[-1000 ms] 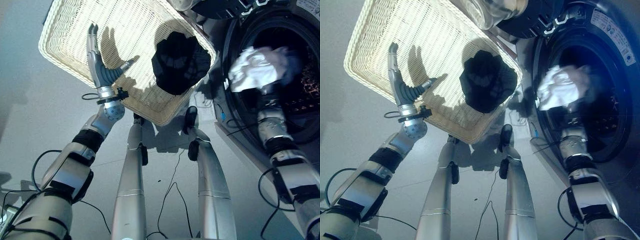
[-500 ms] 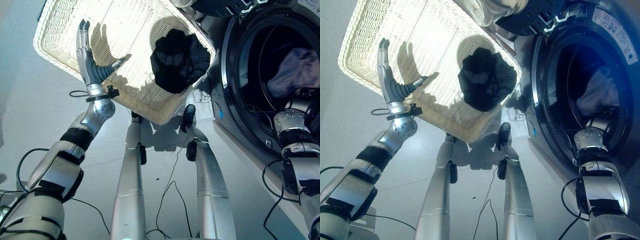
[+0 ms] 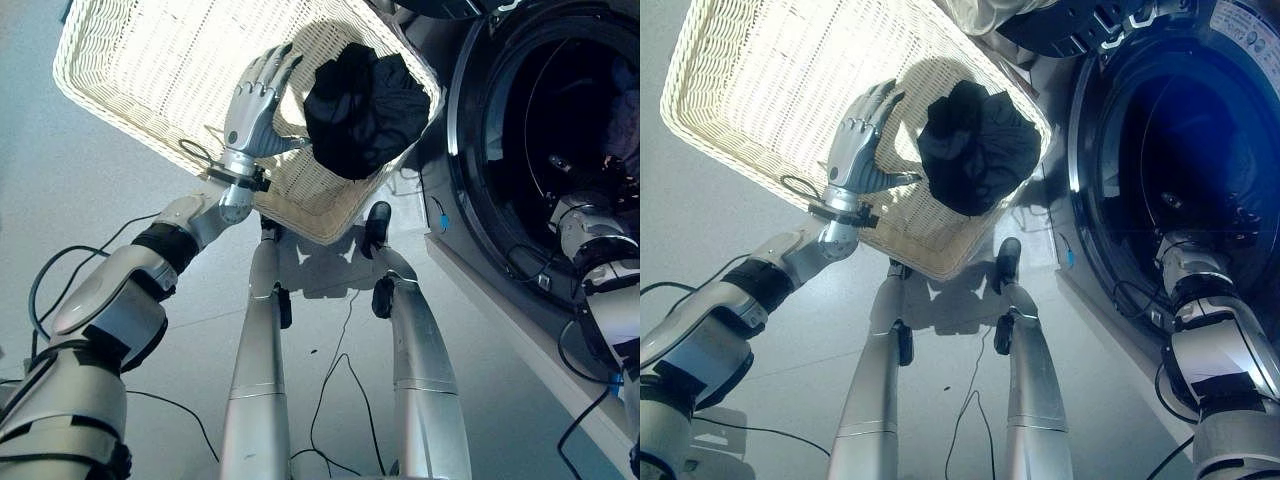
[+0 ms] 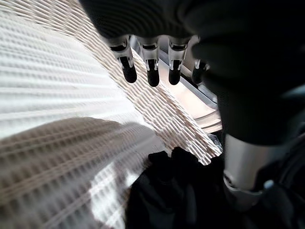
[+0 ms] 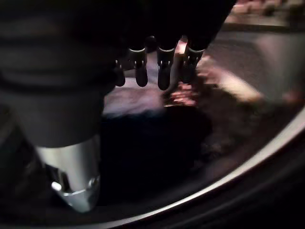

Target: Put the clothes into the washing machine.

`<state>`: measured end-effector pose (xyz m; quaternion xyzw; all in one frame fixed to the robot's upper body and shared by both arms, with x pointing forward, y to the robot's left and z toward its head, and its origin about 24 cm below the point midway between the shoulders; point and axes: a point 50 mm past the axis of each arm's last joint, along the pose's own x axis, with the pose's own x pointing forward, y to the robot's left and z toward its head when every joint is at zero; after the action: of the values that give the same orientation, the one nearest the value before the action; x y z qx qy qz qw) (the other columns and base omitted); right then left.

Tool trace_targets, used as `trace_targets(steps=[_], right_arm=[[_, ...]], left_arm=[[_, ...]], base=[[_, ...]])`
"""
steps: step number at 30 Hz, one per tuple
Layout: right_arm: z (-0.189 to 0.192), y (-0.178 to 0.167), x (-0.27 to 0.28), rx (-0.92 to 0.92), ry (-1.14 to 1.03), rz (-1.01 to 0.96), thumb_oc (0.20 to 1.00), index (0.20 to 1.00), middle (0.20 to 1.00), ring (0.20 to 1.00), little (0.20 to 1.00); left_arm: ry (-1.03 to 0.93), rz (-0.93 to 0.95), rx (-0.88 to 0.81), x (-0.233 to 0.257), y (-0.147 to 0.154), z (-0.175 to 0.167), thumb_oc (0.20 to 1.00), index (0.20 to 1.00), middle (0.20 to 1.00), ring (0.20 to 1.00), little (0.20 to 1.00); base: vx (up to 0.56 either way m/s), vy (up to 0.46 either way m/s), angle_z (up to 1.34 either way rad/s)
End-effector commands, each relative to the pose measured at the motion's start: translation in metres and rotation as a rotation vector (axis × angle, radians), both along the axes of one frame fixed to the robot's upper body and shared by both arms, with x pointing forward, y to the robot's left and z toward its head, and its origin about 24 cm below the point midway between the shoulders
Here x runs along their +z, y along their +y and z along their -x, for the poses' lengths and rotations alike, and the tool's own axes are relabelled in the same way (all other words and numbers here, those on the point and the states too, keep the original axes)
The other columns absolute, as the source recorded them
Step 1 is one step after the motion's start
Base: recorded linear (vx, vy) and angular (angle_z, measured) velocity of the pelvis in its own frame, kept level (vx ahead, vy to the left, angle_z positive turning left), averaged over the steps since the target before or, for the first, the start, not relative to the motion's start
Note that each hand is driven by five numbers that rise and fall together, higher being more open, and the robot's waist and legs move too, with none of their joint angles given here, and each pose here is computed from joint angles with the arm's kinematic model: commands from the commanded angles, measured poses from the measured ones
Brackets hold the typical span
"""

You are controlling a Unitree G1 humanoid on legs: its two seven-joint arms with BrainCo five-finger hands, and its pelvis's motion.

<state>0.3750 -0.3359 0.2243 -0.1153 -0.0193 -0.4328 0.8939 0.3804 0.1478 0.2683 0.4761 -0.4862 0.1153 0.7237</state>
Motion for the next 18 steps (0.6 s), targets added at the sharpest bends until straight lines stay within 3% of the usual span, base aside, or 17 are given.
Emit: trace_targets(steps=[1, 18], right_arm=[[0.008, -0.004, 0.021, -0.087, -0.085, 0.221, 1.000, 1.000, 1.000, 1.000, 1.000], [0.007, 0.118, 0.004, 0.193, -0.369, 0.599, 1.000, 1.000, 1.000, 1.000, 1.000]], left_arm=[[-0.049, 0.262, -0.063, 0.020, 0.000, 0.001, 1.000, 1.000, 1.000, 1.000, 1.000], [-0.088, 0.854, -0.065, -0.005, 0.041, 0.006, 1.000, 1.000, 1.000, 1.000, 1.000]], base=[[-0.01, 0.050, -0.02], [-0.01, 0.028, -0.01]])
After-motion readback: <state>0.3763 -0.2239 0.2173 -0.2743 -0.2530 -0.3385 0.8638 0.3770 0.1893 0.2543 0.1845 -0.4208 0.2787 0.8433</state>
